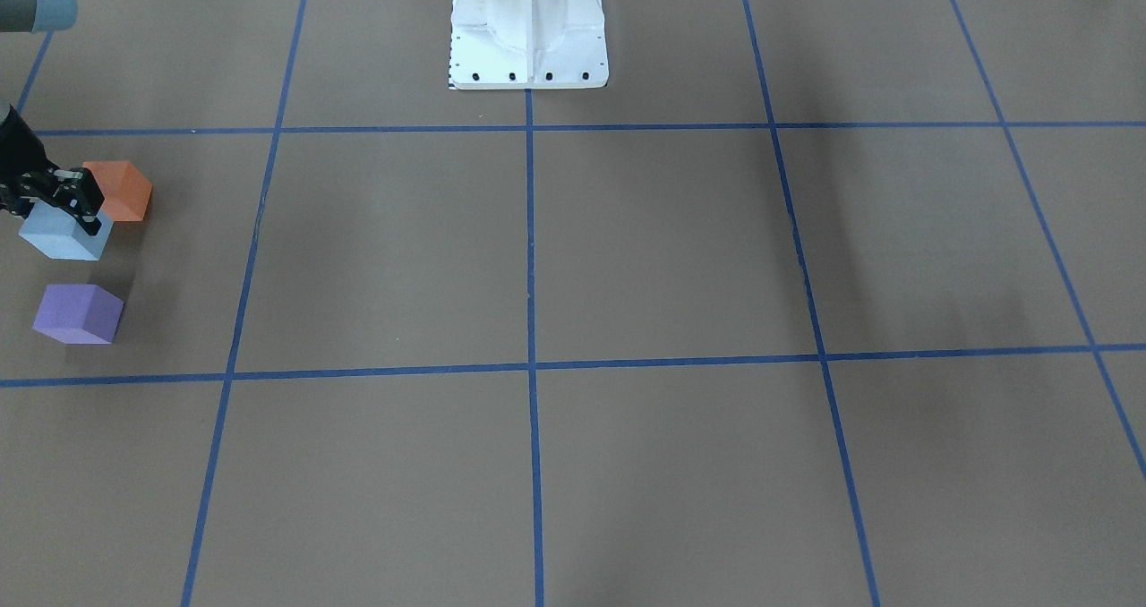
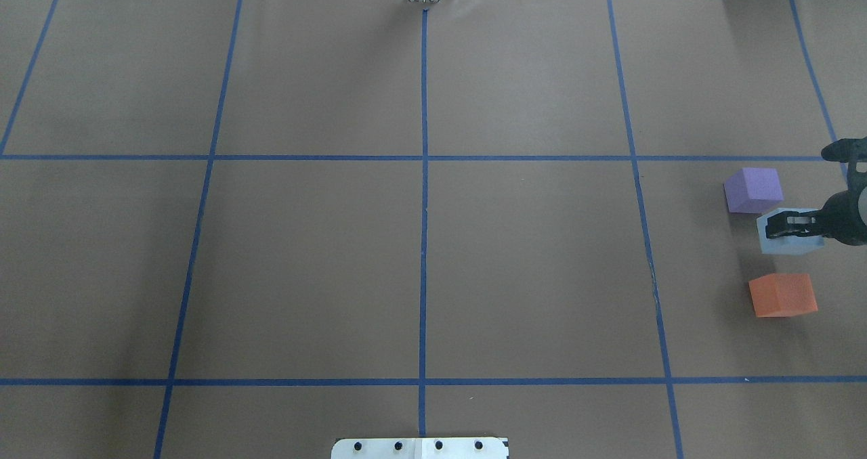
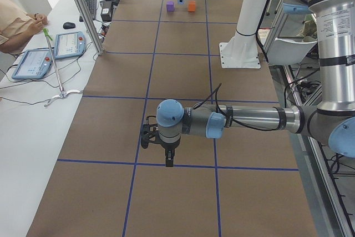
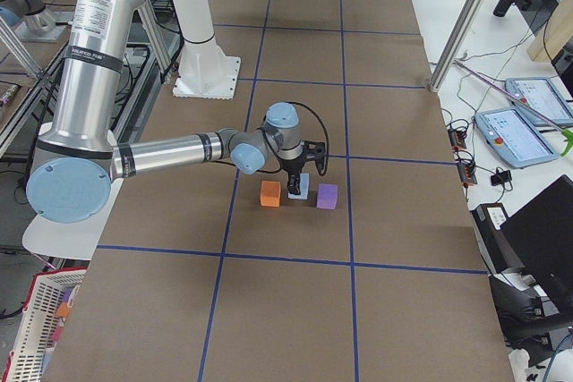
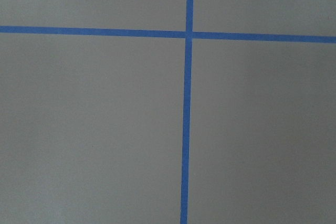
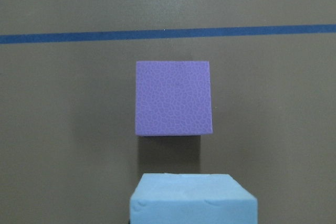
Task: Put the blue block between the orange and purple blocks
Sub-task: 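Lower the light blue cube into the gap between purple and orange cubes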
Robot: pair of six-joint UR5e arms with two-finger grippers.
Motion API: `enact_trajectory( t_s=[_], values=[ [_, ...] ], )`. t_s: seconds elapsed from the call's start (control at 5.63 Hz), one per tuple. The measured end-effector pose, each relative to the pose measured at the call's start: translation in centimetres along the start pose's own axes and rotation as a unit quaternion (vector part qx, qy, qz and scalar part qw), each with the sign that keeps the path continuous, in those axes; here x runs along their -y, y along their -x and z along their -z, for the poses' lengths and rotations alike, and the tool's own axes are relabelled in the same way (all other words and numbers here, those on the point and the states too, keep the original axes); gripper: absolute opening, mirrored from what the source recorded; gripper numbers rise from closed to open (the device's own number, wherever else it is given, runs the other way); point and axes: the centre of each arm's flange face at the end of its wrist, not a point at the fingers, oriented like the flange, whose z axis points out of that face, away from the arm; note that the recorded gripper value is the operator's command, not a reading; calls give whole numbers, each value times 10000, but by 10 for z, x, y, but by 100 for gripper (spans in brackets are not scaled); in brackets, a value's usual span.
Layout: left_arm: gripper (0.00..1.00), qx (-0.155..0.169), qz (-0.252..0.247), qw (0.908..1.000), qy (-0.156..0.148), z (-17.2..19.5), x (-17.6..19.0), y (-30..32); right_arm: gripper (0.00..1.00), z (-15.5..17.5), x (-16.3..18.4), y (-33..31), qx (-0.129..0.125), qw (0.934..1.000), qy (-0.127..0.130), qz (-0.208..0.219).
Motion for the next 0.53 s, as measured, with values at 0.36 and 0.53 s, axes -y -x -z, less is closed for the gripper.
enact_trajectory(
  t_s=[0.36,0.53],
  values=[
    [100,0,5,10000,1,0,-1,0,12,-12,-9,7,43,9998,49,170],
    [100,1,9,10000,3,0,-1,1,23,-22,-5,12,47,9996,83,280]
  ],
)
